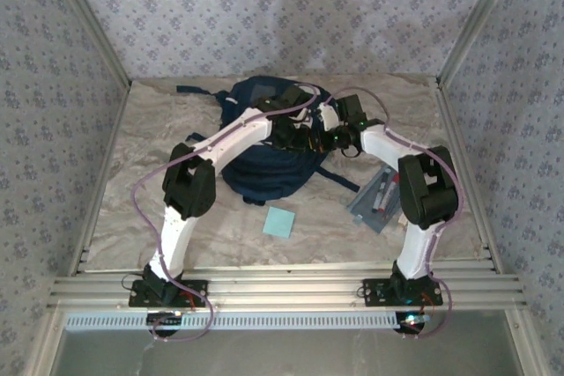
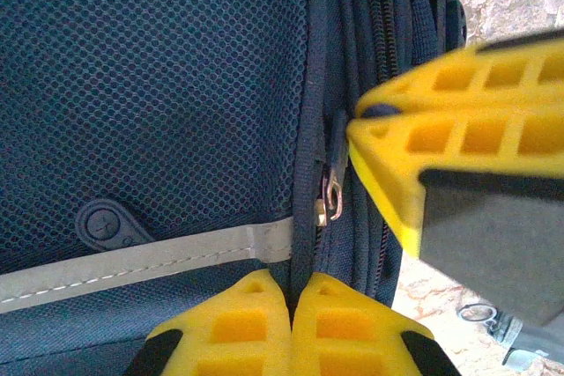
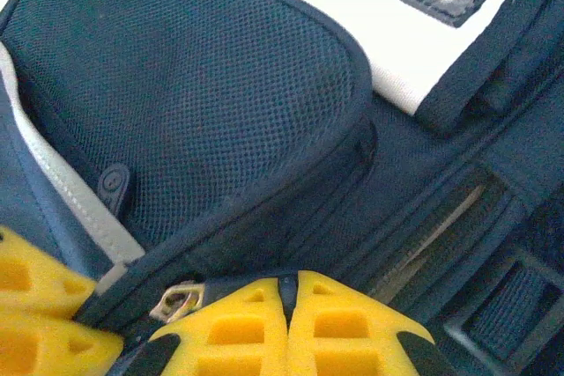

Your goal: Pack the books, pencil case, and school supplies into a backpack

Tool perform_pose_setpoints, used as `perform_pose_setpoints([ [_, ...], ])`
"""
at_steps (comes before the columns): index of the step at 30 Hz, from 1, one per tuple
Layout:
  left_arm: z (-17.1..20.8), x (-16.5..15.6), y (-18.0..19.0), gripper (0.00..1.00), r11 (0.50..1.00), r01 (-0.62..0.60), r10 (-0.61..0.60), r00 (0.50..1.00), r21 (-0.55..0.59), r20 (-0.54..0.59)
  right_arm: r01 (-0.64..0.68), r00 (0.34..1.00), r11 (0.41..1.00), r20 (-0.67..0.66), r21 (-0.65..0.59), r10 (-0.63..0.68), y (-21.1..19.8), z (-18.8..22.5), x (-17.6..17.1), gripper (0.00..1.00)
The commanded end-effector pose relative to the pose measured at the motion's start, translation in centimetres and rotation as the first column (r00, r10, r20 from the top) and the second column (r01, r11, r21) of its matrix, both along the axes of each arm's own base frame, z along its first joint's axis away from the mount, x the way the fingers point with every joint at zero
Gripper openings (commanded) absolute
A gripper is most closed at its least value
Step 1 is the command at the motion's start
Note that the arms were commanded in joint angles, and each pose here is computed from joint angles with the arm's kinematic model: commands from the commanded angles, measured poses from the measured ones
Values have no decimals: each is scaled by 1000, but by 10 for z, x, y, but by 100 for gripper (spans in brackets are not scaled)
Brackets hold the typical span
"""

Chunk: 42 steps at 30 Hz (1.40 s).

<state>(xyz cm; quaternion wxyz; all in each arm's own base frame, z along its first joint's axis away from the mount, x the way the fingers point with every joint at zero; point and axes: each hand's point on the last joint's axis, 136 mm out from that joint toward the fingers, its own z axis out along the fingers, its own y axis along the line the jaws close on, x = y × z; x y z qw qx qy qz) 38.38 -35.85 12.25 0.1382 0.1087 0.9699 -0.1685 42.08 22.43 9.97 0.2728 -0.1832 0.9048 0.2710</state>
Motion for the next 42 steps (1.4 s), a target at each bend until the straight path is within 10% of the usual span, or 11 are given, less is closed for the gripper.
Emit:
perform_pose_setpoints([
  [1, 37, 44, -13, 0, 992, -49, 67, 986, -118, 152, 71, 997, 994, -39, 79, -68, 14, 5, -19, 0],
  [7, 42, 49, -25, 0, 978, -67, 95, 986, -198, 135, 372, 926, 923, -112, 101, -361, 3, 3, -25, 0],
  [14, 43, 51, -43, 0, 942, -111, 148, 984, -318, 98, 673, 740, 703, -225, 231, -634, -3, 1, -31, 0],
  [19, 52, 51, -53, 2, 930, -95, 139, 985, -355, 99, 695, 719, 682, -187, 229, -670, -9, 11, -33, 0],
  [22, 65, 47, -48, 50, 938, -68, 113, 987, -341, 115, 721, 693, 660, -189, 211, -696, -31, 6, -27, 0],
  [25, 77, 46, -35, 74, 956, -38, 88, 983, -290, 164, 738, 675, 650, -157, 183, -721, -55, 6, -18, 0],
  [42, -24, 74, -38, 74, 997, 64, -58, 989, -39, 136, 692, 722, 716, -94, 95, -685, -118, -8, 33, 0],
])
